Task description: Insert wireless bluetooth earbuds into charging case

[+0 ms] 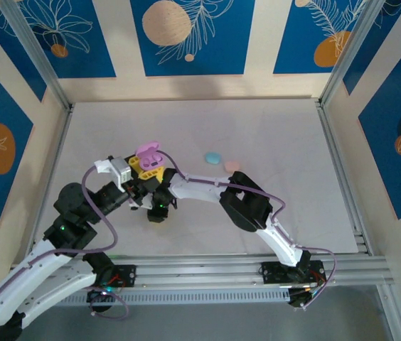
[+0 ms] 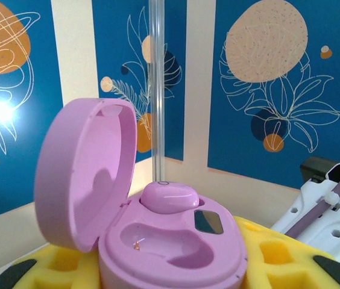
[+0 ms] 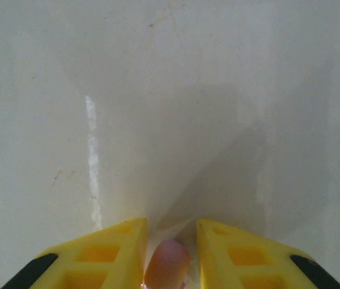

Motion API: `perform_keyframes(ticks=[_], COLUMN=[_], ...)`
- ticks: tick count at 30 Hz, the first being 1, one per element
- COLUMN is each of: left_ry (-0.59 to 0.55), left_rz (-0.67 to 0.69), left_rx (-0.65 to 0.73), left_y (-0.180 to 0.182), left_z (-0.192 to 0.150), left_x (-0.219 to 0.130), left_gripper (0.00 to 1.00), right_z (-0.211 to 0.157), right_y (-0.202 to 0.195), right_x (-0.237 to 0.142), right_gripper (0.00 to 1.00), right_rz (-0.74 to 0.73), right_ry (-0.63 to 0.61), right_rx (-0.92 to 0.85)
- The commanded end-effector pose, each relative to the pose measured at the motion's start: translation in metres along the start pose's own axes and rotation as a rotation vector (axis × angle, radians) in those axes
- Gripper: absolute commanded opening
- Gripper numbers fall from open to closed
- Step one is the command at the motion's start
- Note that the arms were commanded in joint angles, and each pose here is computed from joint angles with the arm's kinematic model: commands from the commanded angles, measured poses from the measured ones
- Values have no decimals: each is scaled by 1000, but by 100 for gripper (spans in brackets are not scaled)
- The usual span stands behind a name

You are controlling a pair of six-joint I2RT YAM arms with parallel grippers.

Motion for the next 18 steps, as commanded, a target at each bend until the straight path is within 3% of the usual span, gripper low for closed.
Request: perform_keyframes(ticks=[1,11,18], left_ry=[-47,-36,-32], left_rz=[17,20,14], left_rx=[4,-6,-18], left_y=[4,4,3], left_z=[17,11,9], left_x=[-1,3,6], left_gripper=[22,23,23], right_z=[-36,-65,-100], right_y=[-3,-31,-46], right_x=[-7,-37,-45], right_gripper=[28,24,24], right_rz=[-13,-76,-146], right_ry=[114,82,141], right_rx=[163,531,727])
Point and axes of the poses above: each hand's point on the last joint's axis, 136 mm out from that joint toward the fingers, its own x axis out along the fingers, its own y axis along the line the jaws close on, z = x × y, the point moved 1 cm from there along -x, back along the fingers, and after that the axes turned 13 degrees about x, right-handed, at the moved point
